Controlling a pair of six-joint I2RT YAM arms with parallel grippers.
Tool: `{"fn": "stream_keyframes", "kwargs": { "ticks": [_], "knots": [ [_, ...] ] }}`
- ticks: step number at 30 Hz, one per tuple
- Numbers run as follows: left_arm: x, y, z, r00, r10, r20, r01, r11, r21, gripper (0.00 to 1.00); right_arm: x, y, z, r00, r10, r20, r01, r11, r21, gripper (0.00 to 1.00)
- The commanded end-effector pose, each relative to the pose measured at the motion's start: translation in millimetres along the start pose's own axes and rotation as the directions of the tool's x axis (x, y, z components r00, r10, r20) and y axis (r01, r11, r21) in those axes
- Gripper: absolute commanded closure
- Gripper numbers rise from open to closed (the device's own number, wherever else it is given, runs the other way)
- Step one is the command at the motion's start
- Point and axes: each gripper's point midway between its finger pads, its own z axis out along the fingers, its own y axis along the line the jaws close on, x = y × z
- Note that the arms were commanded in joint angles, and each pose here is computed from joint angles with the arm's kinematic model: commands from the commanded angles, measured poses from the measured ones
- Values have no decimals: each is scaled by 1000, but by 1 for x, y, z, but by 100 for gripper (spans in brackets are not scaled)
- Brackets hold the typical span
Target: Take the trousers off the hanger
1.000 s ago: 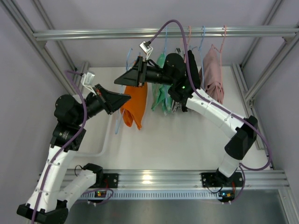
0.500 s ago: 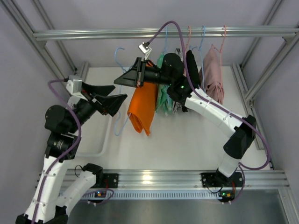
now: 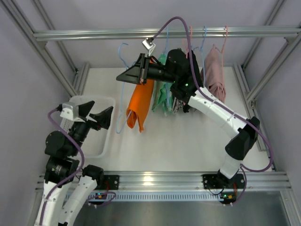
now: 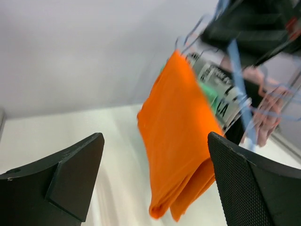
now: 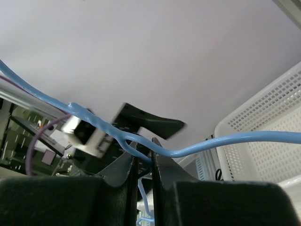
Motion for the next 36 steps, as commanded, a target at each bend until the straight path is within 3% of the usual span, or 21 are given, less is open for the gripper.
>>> {"fn": "stream_keyframes", "kwargs": {
  "ticks": [1, 7, 10, 14, 18, 36],
  "knots": [
    [57, 22, -8, 992, 2, -129, -13, 996, -84, 5, -43, 129, -37, 957, -233, 175, 270, 933, -237, 100],
    [99, 1, -13, 975, -20, -221, 33, 998, 57, 7, -50, 142, -43, 947, -251, 199, 296, 923, -247, 100],
    [114, -32, -18, 966, 3, -260, 68, 963, 262, 7, -54, 142, -46, 947, -247, 205, 293, 925, -241, 100],
    [124, -41, -14, 970, 71, -233, 19, 932, 363, 11, -58, 145, -49, 945, -243, 217, 293, 925, -241, 100],
    [120, -51, 2, 985, 98, -140, -25, 894, 447, 14, -60, 147, -49, 947, -234, 221, 285, 927, -242, 100],
    [130, -33, 65, 990, -72, -121, 111, 930, 351, 16, -69, 159, -56, 946, -218, 239, 278, 925, -259, 100]
  ]
}}
